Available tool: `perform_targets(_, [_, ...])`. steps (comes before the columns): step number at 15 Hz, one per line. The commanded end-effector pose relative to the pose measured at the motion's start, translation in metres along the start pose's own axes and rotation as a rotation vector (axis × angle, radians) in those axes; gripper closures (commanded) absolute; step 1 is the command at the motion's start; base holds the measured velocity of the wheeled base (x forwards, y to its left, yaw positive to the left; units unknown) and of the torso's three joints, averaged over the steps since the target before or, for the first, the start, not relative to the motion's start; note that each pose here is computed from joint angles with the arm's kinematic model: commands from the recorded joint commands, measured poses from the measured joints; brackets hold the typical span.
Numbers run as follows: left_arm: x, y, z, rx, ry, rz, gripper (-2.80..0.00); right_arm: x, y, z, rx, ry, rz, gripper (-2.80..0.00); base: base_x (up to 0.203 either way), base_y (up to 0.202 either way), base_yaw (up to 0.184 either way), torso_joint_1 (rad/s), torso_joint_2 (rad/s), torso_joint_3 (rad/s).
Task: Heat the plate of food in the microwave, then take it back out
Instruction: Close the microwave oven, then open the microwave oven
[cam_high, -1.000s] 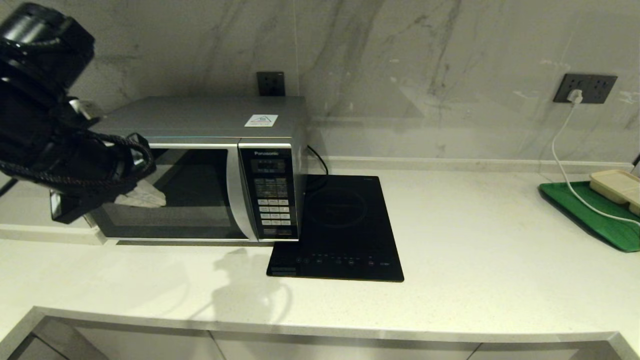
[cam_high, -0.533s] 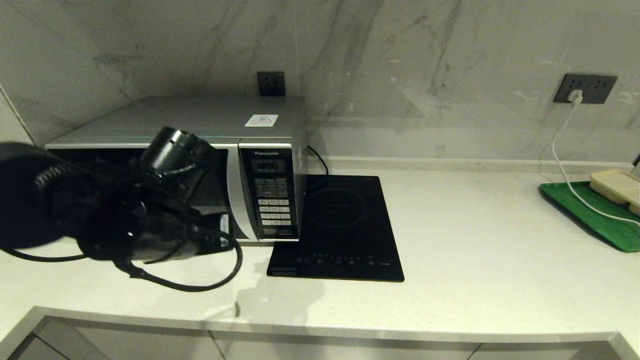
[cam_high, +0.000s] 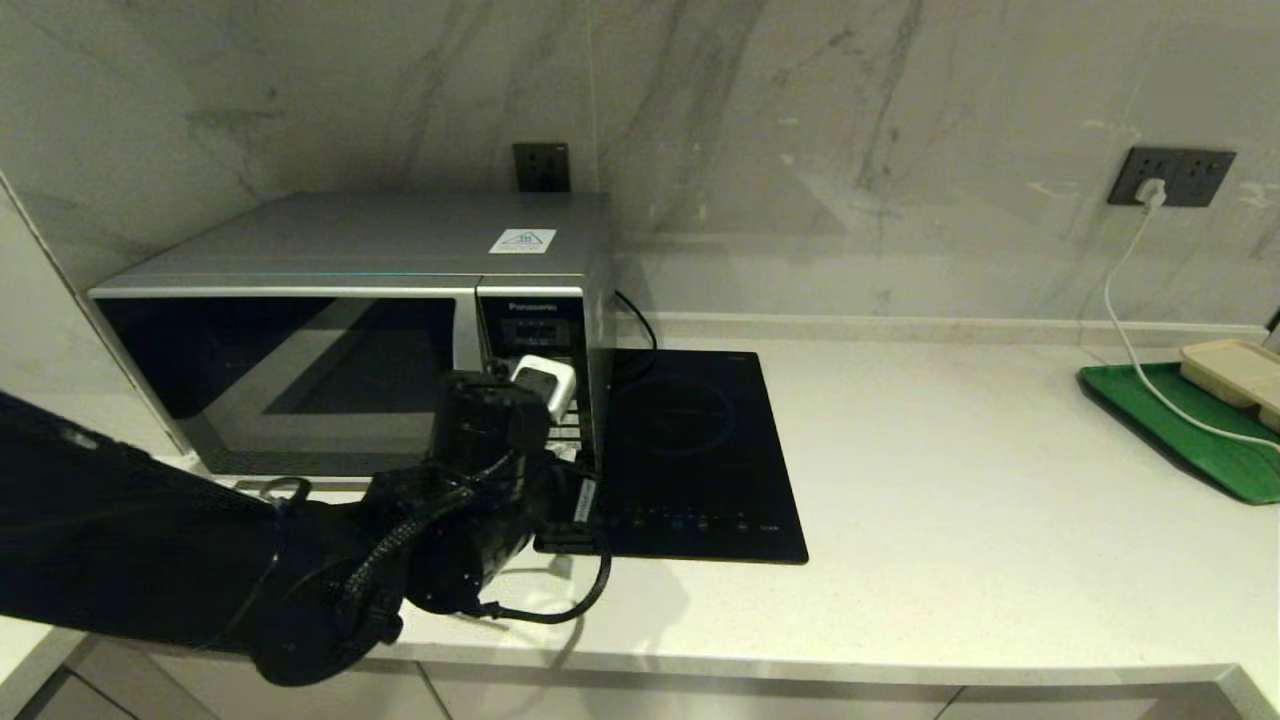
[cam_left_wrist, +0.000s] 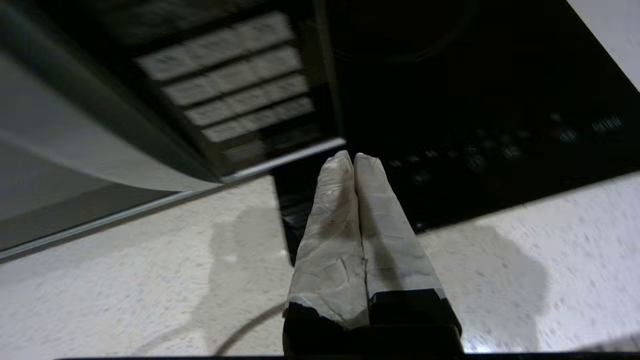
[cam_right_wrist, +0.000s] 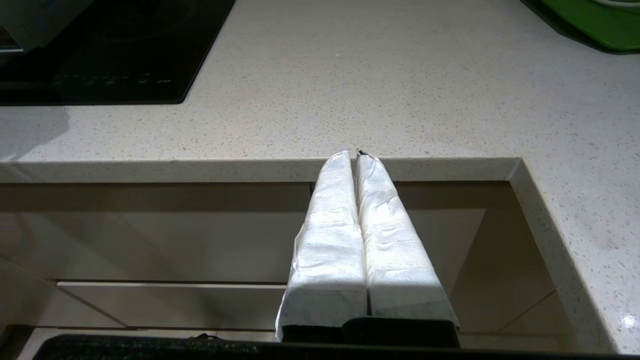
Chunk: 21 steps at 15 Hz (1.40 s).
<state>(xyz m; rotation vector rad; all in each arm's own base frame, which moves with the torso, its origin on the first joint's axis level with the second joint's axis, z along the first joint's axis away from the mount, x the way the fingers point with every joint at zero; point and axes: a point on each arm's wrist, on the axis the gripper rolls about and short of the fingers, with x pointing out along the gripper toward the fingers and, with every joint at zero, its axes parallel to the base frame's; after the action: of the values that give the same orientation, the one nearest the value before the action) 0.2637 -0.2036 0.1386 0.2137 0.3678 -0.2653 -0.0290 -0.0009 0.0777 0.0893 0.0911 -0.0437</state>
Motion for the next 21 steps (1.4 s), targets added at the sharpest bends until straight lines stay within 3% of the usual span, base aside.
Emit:
perform_targets(1, [0.008, -0.009, -0.013, 0.033, 0.040, -0.029, 0.00, 0.000, 0.000, 0.000, 0.001, 0.002, -0.001, 0.00, 0.000, 0.000, 0.000, 0.000, 0.00, 0.000])
perform_targets(8, [0.027, -0.002, -0.039, 0.057, 0.146, 0.061, 0.00, 0.000, 0.000, 0.000, 0.001, 0.002, 0.000, 0.00, 0.000, 0.000, 0.000, 0.000, 0.00, 0.000])
perform_targets(16, [0.044, -0.007, -0.041, 0.060, 0.152, 0.066, 0.00, 0.000, 0.000, 0.000, 0.001, 0.002, -0.001, 0.00, 0.000, 0.000, 0.000, 0.000, 0.00, 0.000])
perform_targets(21, [0.057, 0.007, -0.042, 0.048, 0.162, 0.108, 0.00, 0.000, 0.000, 0.000, 0.001, 0.002, 0.000, 0.00, 0.000, 0.000, 0.000, 0.000, 0.00, 0.000])
